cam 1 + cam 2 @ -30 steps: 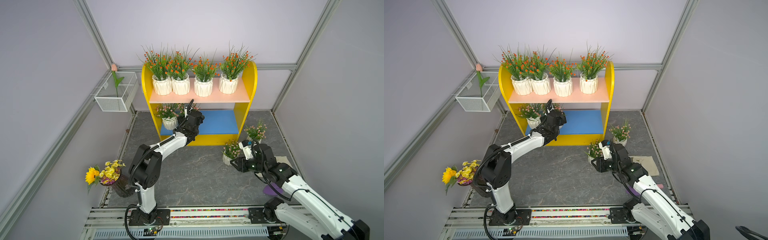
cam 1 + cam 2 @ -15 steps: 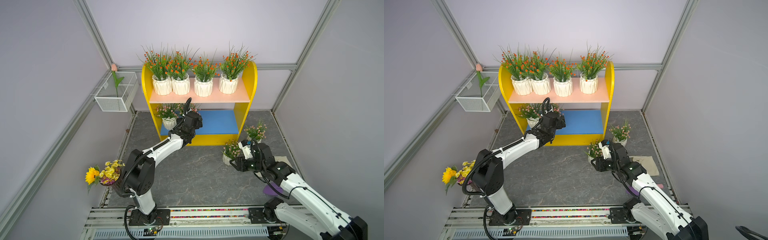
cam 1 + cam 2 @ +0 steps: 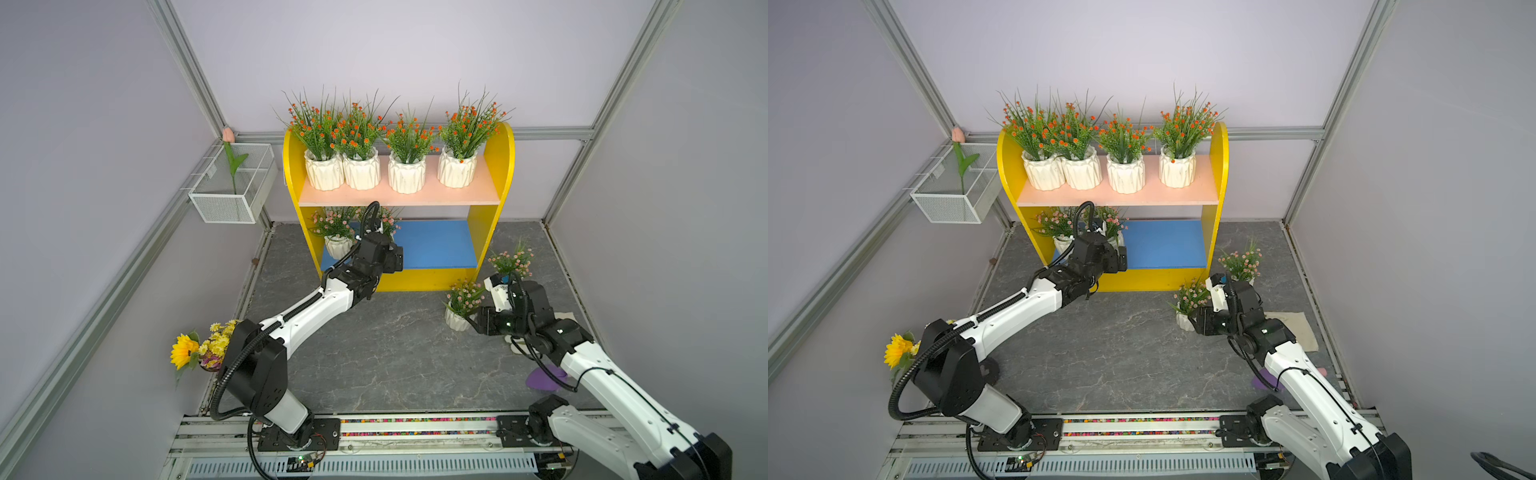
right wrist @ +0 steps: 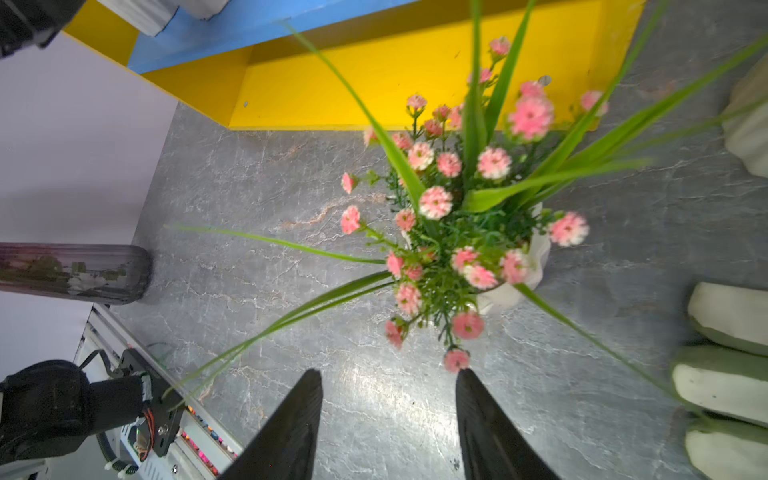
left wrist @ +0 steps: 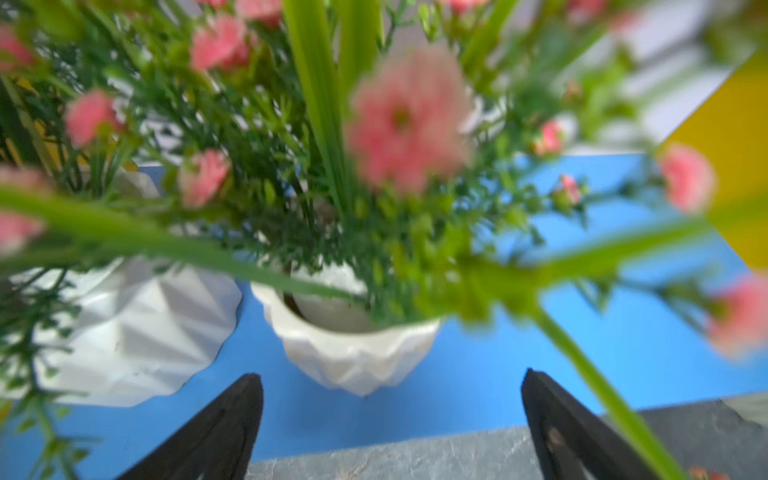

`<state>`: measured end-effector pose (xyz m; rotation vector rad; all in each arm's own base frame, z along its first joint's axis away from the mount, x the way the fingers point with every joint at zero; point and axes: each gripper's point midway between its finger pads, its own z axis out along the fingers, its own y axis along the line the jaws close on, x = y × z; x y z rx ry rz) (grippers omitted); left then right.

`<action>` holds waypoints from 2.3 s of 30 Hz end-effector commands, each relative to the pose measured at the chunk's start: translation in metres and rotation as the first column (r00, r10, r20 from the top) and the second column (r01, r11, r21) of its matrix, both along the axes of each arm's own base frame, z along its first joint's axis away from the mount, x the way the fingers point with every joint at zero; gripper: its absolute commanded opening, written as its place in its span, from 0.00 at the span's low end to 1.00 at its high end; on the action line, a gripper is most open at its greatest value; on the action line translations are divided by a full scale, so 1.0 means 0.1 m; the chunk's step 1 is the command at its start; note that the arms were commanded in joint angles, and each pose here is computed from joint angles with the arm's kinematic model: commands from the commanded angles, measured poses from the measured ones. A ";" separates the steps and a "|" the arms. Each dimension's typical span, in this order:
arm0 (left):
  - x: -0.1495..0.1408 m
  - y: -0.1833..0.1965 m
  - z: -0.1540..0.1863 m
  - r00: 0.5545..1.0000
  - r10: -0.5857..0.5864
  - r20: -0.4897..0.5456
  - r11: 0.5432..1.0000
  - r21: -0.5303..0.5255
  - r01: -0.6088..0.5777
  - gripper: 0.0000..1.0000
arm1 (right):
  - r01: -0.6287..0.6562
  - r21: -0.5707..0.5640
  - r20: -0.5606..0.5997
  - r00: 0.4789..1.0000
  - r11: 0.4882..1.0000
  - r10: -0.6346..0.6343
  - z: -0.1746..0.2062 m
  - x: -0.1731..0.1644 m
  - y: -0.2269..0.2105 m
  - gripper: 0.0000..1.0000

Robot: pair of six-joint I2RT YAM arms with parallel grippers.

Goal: Place the baby's breath potted plants on the rack by color
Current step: Place the baby's breath potted plant on the rack, then pick up the baby's breath potted plant from the center of the board.

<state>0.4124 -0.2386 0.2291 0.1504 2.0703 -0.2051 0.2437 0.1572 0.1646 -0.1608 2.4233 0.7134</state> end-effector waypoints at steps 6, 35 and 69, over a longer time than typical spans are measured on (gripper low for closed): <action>-0.35 -0.01 -0.05 0.993 -0.120 -0.001 0.992 0.021 0.120 1.00 | 0.081 -0.030 -0.025 0.996 0.996 -0.082 -0.09 0.06 -0.27 0.55; -1.05 -0.40 -0.36 0.907 -0.419 0.042 0.898 -0.132 0.420 1.00 | 0.178 -0.077 -0.091 0.979 0.981 -0.184 -0.59 0.53 -0.40 0.31; -1.35 -0.82 -0.58 0.764 -0.642 0.063 0.743 -0.195 0.640 1.00 | 0.120 -0.147 -0.177 0.973 0.982 -0.145 -0.87 0.72 -0.24 0.15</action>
